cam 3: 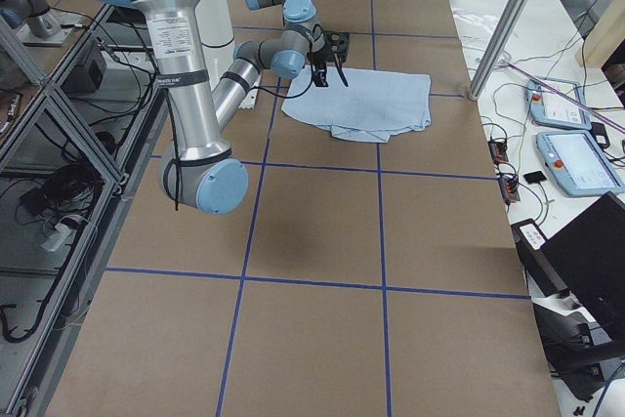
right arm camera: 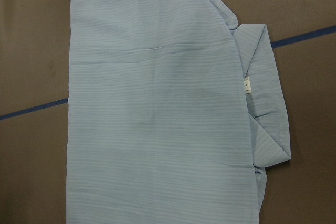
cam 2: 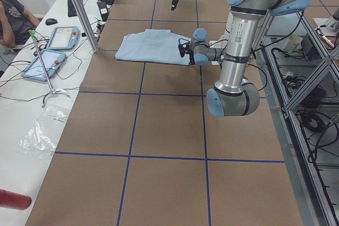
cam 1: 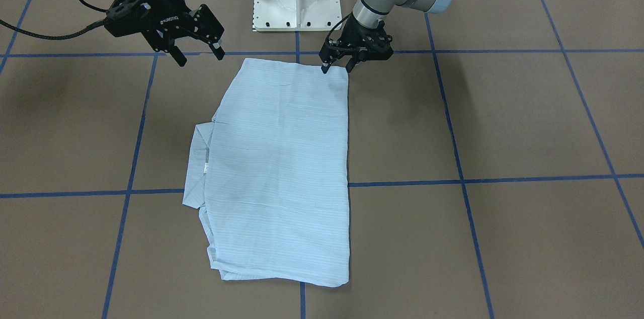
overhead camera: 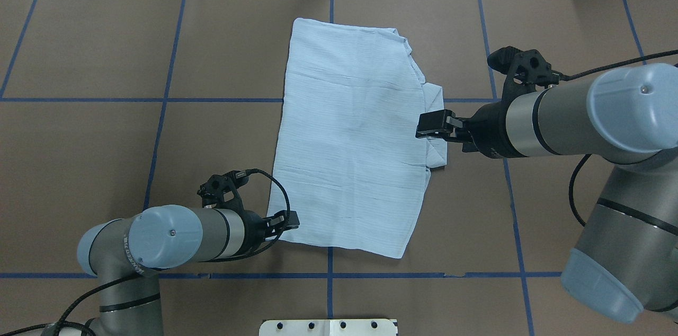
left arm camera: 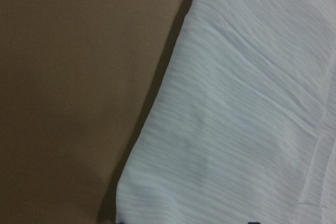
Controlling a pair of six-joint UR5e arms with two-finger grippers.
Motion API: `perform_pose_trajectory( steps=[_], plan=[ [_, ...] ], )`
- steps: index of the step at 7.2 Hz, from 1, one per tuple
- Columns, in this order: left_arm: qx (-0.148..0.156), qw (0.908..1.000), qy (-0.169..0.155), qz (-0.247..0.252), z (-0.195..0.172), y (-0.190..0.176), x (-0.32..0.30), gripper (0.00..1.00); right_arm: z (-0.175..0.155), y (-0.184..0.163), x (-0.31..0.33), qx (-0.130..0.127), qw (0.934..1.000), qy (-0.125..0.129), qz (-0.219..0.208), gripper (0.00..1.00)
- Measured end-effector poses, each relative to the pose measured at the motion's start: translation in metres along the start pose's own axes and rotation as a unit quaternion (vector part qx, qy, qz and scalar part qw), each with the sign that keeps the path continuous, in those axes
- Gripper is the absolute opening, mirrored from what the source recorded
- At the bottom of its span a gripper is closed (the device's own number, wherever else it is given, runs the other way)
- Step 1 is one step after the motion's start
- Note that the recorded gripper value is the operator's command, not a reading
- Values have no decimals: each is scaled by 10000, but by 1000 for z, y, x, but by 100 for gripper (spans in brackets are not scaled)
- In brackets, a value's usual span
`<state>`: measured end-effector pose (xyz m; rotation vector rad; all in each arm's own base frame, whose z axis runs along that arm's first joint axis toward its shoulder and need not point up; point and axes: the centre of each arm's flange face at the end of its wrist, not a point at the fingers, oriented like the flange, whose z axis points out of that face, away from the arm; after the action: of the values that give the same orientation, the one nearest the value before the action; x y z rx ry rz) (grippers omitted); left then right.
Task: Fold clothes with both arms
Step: 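Release the shirt with the right gripper and move it to the near edge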
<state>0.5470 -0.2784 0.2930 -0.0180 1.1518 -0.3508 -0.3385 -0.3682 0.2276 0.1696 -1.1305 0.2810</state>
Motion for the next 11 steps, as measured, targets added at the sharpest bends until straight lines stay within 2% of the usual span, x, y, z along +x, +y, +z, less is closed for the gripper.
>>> perform_pose_trajectory(
  steps=[2,3,5,7,10,11],
  plan=[
    [41,9997,-223,33,4,-1,-2,83,0,0,0,1,10000,5,1,100],
    [41,9997,-253,39,5,0,-2,75,0,0,1,0,10000,12,5,100],
    [35,9995,-296,45,6,2,-1,70,0,-1,1,-2,10000,13,9,100],
    [27,9995,-314,48,6,3,-1,55,-1,-1,2,-14,10000,11,15,100],
    [12,9995,-323,53,7,4,-2,48,-1,-2,2,-9,10000,9,20,100],
    [8,9995,-321,55,7,5,-1,41,-2,-3,2,-1,10000,10,24,100]
  ],
)
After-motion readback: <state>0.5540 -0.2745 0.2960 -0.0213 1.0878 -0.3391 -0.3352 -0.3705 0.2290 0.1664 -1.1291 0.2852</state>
